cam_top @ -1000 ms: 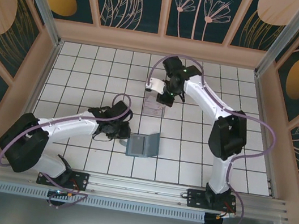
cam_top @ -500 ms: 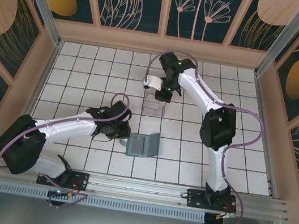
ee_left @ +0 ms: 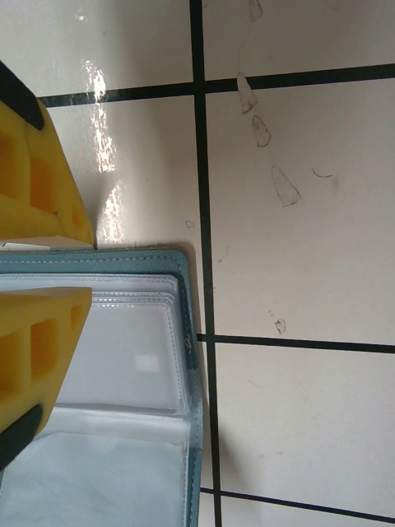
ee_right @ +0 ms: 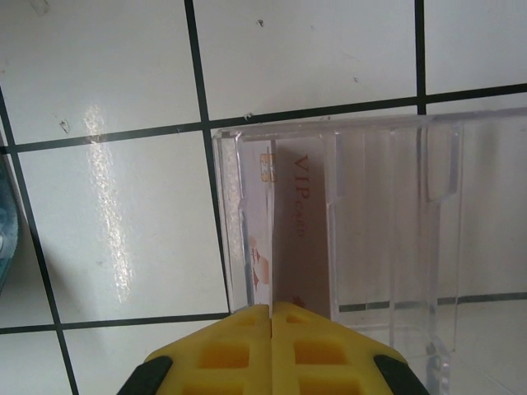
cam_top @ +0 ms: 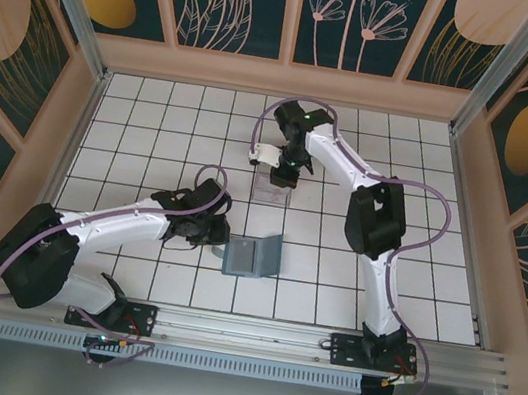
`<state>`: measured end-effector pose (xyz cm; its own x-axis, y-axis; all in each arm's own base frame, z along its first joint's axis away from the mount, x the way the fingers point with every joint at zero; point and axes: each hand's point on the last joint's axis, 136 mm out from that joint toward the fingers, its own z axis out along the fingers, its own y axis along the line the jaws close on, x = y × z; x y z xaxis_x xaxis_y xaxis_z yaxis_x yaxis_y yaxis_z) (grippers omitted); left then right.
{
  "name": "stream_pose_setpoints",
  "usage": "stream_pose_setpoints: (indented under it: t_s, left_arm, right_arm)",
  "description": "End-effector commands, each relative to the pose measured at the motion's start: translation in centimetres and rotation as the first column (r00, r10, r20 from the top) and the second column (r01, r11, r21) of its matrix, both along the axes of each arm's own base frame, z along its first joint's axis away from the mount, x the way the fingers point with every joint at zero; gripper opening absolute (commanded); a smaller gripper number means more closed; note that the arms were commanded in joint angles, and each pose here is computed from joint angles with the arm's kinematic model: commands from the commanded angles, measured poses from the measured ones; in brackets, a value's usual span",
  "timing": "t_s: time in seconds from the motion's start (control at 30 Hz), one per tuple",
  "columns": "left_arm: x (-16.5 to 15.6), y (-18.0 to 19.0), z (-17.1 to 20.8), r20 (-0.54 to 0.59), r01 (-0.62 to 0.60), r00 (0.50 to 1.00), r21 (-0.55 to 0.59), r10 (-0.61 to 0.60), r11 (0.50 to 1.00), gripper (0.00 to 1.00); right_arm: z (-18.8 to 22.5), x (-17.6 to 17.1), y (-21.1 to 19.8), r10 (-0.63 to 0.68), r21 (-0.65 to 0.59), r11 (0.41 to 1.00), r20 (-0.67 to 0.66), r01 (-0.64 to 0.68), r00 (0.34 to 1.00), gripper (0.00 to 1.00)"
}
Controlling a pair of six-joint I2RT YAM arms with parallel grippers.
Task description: Take the credit cards out of the card holder
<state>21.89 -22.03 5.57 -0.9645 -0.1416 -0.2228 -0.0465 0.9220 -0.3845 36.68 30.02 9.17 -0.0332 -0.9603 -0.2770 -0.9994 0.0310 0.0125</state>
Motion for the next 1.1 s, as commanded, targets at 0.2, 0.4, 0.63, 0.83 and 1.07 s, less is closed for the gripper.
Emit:
stream_pose_setpoints:
  t_s: [0.2,0.4,0.63,0.83,1.07]
  left_arm:
    - [0.3,0.4,0.5,0.02,-0.011,1.0,0.006,0.011,1.0,0.22]
    - [0.3,0.5,0.6,0.028,-0.022,0.999,0.001,0.022,1.0,0.22]
    - [0.2,0.7,0.7,0.031,-0.028,0.999,-0.002,0.028,1.0,0.21]
    - [0.2,0.6,0.6,0.033,-0.024,0.999,-0.002,0.024,1.0,0.21]
    - [0.4,0.5,0.6,0.037,-0.023,0.999,-0.005,0.023,1.0,0.21]
  right_arm:
    - [-1.2,-0.4,1.0,0.02,-0.004,1.0,-0.018,-0.02,1.0,0.0]
    - [-1.3,0.2,1.1,0.007,-0.011,1.0,0.011,-0.006,1.0,0.12]
    - [-1.1,1.1,1.0,-0.012,-0.025,1.0,0.051,0.014,0.999,0.19]
    - [-0.7,1.7,0.9,-0.02,-0.034,0.999,0.086,0.023,0.996,0.22]
    - [1.1,2.2,1.5,-0.066,0.016,0.998,0.13,0.065,0.989,0.24]
